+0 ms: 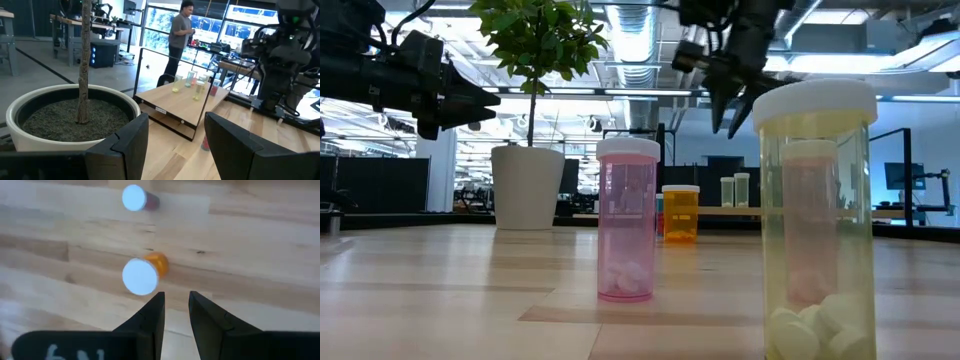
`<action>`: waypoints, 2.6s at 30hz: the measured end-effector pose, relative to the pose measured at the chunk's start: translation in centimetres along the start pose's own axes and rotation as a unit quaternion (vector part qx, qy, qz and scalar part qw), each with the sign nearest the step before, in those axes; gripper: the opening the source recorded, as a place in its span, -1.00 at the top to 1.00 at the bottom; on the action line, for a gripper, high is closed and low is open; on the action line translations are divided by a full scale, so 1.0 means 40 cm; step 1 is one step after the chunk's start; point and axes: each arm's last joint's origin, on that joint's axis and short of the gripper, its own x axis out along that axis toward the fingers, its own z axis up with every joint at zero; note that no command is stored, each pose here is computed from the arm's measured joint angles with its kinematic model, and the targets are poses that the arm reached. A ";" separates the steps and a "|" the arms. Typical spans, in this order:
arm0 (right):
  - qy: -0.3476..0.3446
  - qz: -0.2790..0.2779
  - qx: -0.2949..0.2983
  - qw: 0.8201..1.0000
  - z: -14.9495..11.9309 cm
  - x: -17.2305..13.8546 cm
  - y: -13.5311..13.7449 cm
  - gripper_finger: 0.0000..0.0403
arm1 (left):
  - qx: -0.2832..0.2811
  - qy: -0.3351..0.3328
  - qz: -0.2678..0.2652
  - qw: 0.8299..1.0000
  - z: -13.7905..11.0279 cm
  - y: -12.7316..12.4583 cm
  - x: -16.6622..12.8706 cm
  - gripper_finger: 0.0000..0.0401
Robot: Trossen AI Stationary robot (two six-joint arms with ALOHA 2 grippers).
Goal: Pick and place medicine bottles onto shelf by color
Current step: Put the orange pill bottle on the shelf
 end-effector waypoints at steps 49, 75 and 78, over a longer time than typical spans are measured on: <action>0.013 -0.100 0.204 0.974 -0.035 0.227 0.145 -0.84 | 0.000 0.000 0.000 1.000 0.000 0.000 0.000 0.10; 0.023 -0.104 0.198 0.975 -0.021 0.275 0.146 -0.06 | 0.000 0.000 0.000 1.000 0.000 0.000 0.000 0.10; 0.024 -0.104 0.198 0.974 -0.021 0.274 0.146 -0.04 | 0.000 0.000 0.000 1.000 0.000 0.000 0.000 0.10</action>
